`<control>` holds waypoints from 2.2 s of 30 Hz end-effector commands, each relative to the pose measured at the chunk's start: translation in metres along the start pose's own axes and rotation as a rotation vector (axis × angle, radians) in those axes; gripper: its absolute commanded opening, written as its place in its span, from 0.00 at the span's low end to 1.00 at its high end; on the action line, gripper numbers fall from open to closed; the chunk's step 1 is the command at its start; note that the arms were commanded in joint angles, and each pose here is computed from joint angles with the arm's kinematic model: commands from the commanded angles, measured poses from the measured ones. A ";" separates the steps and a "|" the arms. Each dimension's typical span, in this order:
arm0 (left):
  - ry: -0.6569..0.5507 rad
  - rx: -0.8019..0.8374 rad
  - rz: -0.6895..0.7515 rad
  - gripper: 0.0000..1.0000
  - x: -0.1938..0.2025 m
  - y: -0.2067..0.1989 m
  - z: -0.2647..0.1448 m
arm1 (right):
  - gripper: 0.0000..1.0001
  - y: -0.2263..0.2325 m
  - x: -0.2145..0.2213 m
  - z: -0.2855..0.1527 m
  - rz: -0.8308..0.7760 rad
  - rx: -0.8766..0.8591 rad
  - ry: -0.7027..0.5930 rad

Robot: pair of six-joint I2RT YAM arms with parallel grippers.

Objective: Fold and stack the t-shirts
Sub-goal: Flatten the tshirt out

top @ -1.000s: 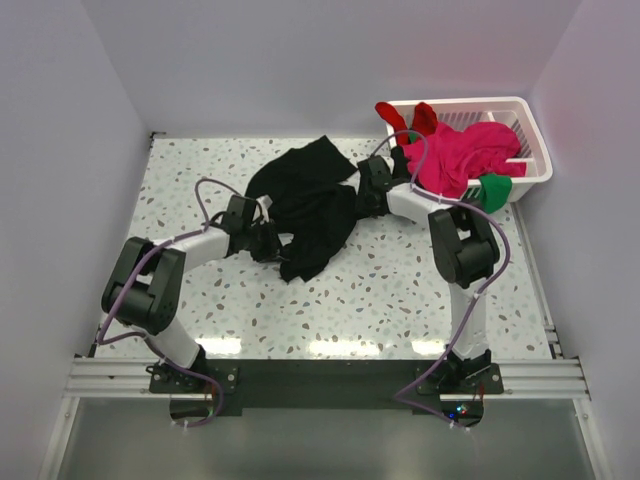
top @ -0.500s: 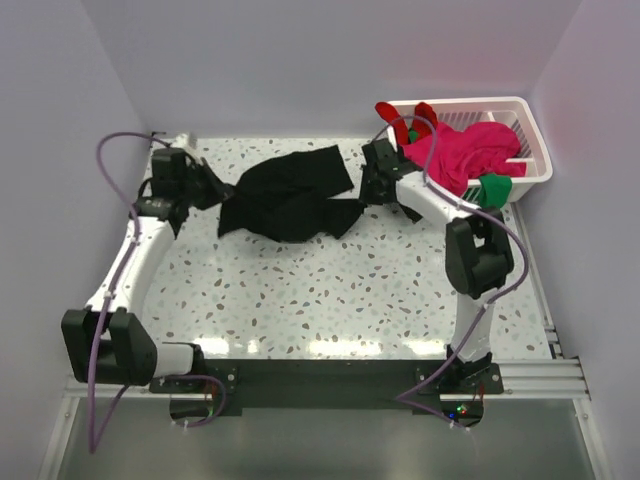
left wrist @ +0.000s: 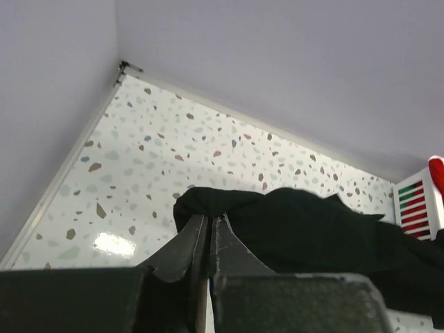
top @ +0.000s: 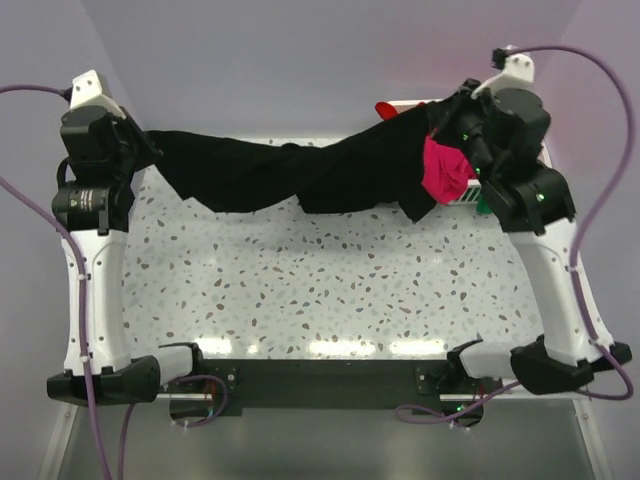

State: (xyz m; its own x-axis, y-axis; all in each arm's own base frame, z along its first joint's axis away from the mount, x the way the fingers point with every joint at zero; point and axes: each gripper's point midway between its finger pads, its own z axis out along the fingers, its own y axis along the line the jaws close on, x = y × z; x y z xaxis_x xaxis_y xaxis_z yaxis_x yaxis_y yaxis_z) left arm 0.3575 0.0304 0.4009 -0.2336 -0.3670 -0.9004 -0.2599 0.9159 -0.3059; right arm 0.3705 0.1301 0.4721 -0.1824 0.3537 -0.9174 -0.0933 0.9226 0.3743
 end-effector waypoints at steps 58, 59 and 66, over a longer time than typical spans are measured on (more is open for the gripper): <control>0.777 -0.331 -0.071 0.52 0.388 0.097 -0.007 | 0.00 -0.099 0.230 -0.010 -0.030 0.221 0.486; 0.780 -0.332 -0.071 0.51 0.390 0.097 -0.006 | 0.00 -0.100 0.231 -0.010 -0.032 0.223 0.488; 0.803 -0.350 -0.058 0.44 0.404 0.104 -0.005 | 0.00 -0.098 0.226 -0.011 -0.035 0.220 0.477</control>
State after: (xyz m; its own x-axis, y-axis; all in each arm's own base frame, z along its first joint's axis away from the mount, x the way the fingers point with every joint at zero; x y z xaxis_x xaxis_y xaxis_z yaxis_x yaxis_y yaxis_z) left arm 0.2258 -0.0225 0.0123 -0.7761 -0.5311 -0.3400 -0.5316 0.8410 -0.1004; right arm 0.3250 0.1173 0.2111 -0.6608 0.2358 -0.7126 0.1001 0.9686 0.2277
